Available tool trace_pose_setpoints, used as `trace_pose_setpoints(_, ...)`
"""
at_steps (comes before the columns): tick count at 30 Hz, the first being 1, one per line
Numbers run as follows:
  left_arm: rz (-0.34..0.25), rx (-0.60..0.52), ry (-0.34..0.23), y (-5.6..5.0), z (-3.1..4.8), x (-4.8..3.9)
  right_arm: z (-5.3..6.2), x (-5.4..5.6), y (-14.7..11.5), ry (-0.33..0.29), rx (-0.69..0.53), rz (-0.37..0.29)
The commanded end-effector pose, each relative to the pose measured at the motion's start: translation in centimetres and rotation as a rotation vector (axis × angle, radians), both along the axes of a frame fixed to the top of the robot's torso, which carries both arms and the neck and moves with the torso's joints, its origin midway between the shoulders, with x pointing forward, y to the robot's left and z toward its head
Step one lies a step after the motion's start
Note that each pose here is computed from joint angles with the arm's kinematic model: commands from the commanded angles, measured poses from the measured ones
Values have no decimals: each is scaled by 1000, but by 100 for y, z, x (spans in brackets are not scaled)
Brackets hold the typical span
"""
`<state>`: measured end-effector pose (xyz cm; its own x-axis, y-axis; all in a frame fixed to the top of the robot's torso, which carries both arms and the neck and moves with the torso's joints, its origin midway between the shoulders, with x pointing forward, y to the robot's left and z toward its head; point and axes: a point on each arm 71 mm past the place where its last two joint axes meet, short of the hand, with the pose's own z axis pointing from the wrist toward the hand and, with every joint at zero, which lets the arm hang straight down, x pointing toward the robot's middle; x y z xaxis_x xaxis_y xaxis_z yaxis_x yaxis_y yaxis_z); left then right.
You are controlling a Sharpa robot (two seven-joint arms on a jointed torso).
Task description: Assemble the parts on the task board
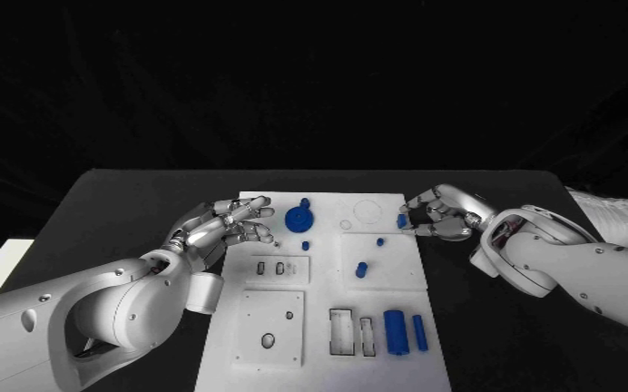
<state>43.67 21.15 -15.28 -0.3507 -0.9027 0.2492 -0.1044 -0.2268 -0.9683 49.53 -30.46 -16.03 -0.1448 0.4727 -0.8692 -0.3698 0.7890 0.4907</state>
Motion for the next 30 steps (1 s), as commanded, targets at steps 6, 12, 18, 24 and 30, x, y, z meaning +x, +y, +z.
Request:
trace_pose_setpoints(6,-21,-14,-9,-29,10,-5,-38,15,48,8,-16,10)
trace_pose_setpoints(12,-21,-13,-8,-28,9,-5,-44,17,77,11,-14,16)
trace_pose_setpoints(18,-22,-13,-6,-26,8,-5,-44,18,97,10,-13,20)
trace_pose_setpoints(24,-22,-12,-5,-24,7,-5,-42,22,92,6,-11,15)
trace_pose_setpoints(30,-22,-12,-5,-23,6,-6,-42,35,83,3,-3,-2)
